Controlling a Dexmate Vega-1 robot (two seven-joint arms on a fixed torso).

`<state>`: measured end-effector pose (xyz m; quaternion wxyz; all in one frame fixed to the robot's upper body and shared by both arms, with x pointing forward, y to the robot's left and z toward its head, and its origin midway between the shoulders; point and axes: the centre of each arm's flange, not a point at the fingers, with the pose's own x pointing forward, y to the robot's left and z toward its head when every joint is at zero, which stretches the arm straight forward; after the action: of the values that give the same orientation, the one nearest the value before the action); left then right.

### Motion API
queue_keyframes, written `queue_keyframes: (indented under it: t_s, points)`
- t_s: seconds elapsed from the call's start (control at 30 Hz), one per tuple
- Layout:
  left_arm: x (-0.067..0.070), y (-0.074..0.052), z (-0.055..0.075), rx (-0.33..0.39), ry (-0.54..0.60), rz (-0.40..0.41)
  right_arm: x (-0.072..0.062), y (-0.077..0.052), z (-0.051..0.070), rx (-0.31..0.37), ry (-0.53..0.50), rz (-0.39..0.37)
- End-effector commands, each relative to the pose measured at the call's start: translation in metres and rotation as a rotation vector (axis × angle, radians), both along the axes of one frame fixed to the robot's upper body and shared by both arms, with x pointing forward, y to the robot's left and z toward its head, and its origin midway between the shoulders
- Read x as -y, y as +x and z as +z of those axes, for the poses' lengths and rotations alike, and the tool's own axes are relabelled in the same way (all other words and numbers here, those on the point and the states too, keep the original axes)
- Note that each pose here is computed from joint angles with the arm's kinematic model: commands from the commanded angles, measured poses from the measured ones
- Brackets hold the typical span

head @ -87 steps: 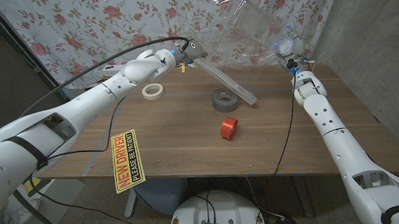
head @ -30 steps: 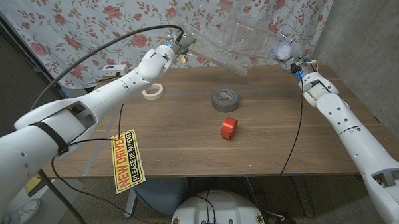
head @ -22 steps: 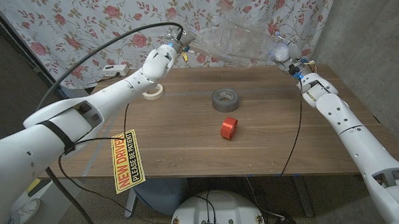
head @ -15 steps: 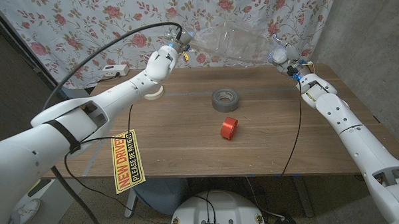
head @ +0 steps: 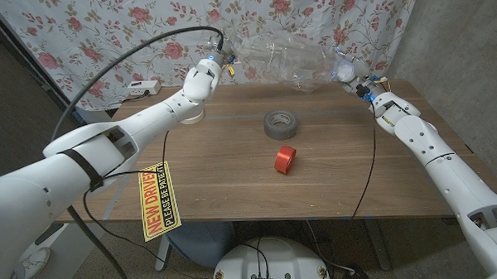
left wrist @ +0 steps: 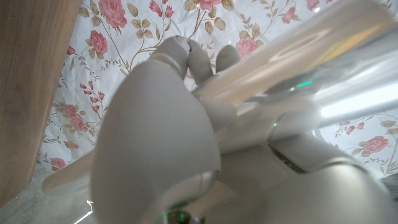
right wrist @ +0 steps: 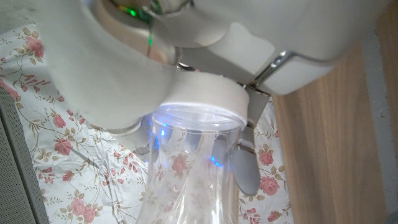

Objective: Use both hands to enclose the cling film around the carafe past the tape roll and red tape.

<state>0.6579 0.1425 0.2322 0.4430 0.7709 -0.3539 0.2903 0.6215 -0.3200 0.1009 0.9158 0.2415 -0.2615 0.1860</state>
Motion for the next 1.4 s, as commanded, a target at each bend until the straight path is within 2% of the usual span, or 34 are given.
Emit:
queue_keyframes:
  t_s: [0.03, 0.27, 0.67, 0.87, 1.07, 1.2, 1.33, 1.4]
  points:
    - [-0.005, -0.002, -0.006, 0.080, -0.058, -0.121, -0.002, 0.001, -0.003, -0.028, -0.080, -0.059]
    - [-0.008, -0.001, -0.009, 0.093, -0.074, -0.150, -0.003, 0.001, -0.003, -0.035, -0.127, -0.095]
    - [-0.013, -0.011, -0.006, 0.136, -0.111, -0.218, -0.006, -0.001, 0.000, -0.044, -0.197, -0.140]
    - [-0.004, -0.021, -0.011, 0.135, -0.079, -0.262, -0.008, 0.004, 0.000, -0.055, -0.190, -0.135]
    - [-0.002, -0.034, -0.008, 0.138, -0.120, -0.315, -0.007, 0.007, 0.001, -0.071, -0.220, -0.190]
    - [0.000, -0.039, -0.009, 0.142, -0.096, -0.322, -0.009, 0.003, 0.005, -0.059, -0.283, -0.276]
    - [-0.003, -0.041, -0.009, 0.163, -0.108, -0.330, -0.011, 0.004, 0.005, -0.076, -0.294, -0.294]
    - [-0.004, -0.042, -0.009, 0.150, -0.115, -0.329, -0.011, 0.005, 0.005, -0.081, -0.293, -0.293]
